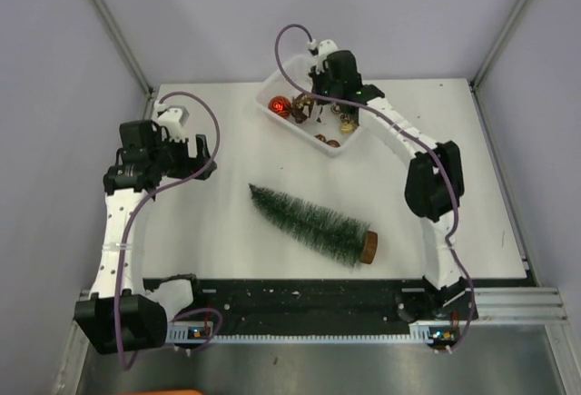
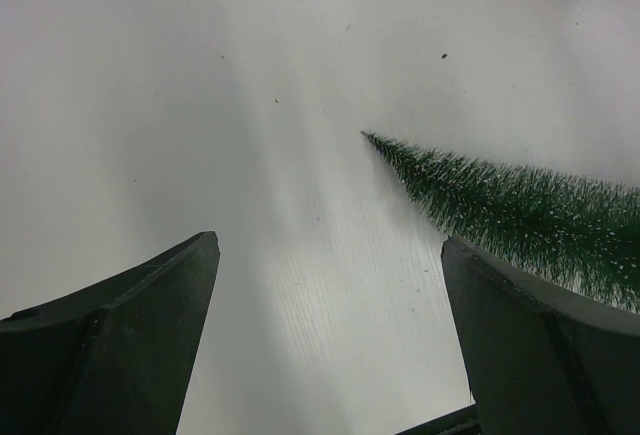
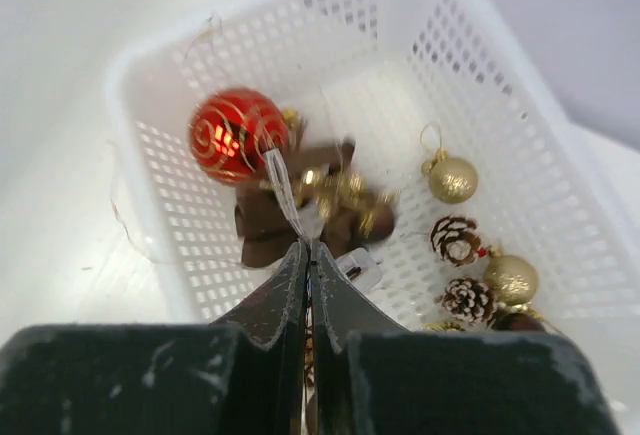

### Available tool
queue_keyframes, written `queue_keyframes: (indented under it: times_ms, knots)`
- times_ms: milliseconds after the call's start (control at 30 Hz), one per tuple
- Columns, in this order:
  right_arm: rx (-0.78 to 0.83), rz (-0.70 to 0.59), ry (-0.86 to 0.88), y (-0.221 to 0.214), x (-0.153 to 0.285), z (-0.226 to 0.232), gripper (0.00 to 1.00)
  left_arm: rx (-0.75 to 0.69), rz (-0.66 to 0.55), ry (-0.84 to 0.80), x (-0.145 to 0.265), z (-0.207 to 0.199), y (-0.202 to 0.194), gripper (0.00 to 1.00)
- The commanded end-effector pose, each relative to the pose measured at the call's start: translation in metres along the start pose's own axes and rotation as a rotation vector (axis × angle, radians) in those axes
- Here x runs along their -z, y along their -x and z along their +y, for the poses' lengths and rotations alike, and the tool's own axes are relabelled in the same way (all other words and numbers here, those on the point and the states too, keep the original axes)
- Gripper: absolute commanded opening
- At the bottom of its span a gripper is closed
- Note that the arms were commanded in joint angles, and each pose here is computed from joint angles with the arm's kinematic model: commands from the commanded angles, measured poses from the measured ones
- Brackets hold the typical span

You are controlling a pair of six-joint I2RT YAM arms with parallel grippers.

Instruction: Decorate the small christmas tree

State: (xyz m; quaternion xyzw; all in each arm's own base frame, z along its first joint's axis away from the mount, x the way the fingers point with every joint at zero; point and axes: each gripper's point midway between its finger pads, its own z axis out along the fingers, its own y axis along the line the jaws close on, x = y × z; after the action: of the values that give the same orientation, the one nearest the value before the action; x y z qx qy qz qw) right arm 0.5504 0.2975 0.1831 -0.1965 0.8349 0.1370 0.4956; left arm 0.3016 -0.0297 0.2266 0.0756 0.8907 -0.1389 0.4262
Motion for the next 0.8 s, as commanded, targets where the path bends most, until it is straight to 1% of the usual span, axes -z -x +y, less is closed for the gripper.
queue_keyframes:
  times_ms: [0, 67, 133, 267, 367, 467, 567, 700, 767]
  knots:
    - [0.088, -0.227, 0.02, 0.092, 0.079, 0.017, 0.0, -0.042, -0.077, -0.029, 0.017, -0.012, 0.022, 0.99]
    - [0.111, -0.23, 0.033, 0.092, 0.094, 0.025, 0.0, -0.05, -0.088, -0.045, 0.019, -0.016, 0.025, 0.99]
    - [0.126, -0.26, 0.047, 0.101, 0.117, 0.032, 0.0, -0.056, -0.106, -0.058, 0.022, -0.019, 0.03, 0.99]
    - [0.151, -0.292, 0.116, 0.107, 0.149, 0.052, 0.0, -0.066, -0.138, -0.113, 0.025, -0.031, 0.041, 0.99]
    - [0.155, -0.312, 0.126, 0.11, 0.167, 0.056, 0.0, -0.086, -0.178, -0.15, 0.027, -0.041, 0.055, 0.99]
    - [0.161, -0.297, 0.114, 0.104, 0.17, 0.053, 0.0, -0.125, -0.22, -0.159, 0.022, -0.048, 0.07, 0.99]
    - [0.165, -0.273, 0.127, 0.095, 0.168, 0.054, 0.0, -0.154, -0.27, -0.159, 0.011, -0.051, 0.094, 0.99]
    - [0.166, -0.267, 0.164, 0.088, 0.168, 0.06, 0.0, -0.191, -0.359, -0.249, -0.002, -0.064, 0.138, 0.99]
    - [0.167, -0.264, 0.17, 0.086, 0.168, 0.061, 0.0, -0.21, -0.384, -0.303, -0.007, -0.071, 0.155, 0.99]
